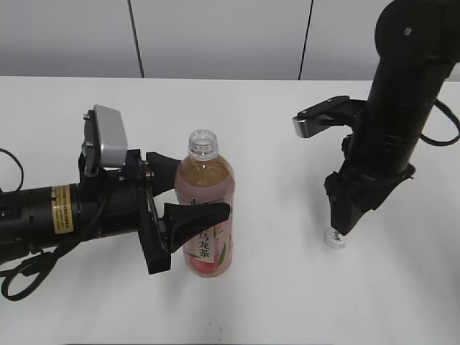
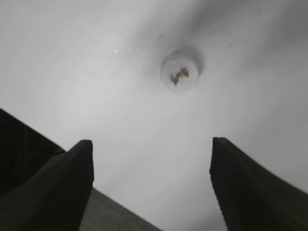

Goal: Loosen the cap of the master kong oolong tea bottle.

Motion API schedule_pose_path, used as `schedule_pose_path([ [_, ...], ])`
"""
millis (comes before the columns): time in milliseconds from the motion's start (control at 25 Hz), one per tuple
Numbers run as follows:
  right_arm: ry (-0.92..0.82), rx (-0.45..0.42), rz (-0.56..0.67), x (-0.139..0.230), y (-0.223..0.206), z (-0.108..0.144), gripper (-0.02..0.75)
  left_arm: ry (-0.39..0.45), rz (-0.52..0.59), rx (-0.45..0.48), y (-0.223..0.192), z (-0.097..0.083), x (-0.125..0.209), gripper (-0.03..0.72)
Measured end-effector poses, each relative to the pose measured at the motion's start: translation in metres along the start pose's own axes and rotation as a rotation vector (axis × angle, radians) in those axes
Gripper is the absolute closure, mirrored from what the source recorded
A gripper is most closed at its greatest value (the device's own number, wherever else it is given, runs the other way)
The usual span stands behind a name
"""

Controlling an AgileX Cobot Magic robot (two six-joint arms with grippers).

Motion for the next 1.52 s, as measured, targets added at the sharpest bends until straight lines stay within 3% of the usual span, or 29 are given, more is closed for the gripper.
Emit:
schedule_pose_path([
  [240,-0.064,0.039,-0.047,0.024,0.057,0.007,0.171,0.000,0.000,0.000,0.000,0.000,0.000,0.228],
  [400,-0.072,0.115,-0.157,0.039,0.099,0.005,0.171,0.000,0.000,0.000,0.000,0.000,0.000,0.228],
  [560,-0.071,0.133,-0.240,0.061,0.124,0.012,0.171,0.000,0.000,0.000,0.000,0.000,0.000,0.228],
  [1040,-0.141,0.133,-0.324,0.173,0.107,0.034,0.171,0.000,0.000,0.000,0.000,0.000,0.000,0.228],
  [1200,-0.135,0.152,-0.490,0.201,0.112,0.040,0.171,0.000,0.000,0.001,0.000,0.000,0.000,0.218],
  [1400,-0.113,0.181,-0.739,0.220,0.127,0.046,0.171,0.000,0.001,0.001,0.000,0.000,0.000,0.141],
  [1520,-0.105,0.189,-0.815,0.230,0.124,0.048,0.172,-0.002,0.002,0.004,0.000,-0.001,0.000,0.102],
])
Point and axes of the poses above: a point on each arm's last joint axis where the gripper is mounted, y pointing back along that axis away from the gripper, z along the wrist's bending axis when the last joint is at zero, x = y × z, the point moved 9 cm from there along -y, pointing out along that axis toward the gripper, and after that the axes turned 10 degrees about -y, right-handed, at the moved point
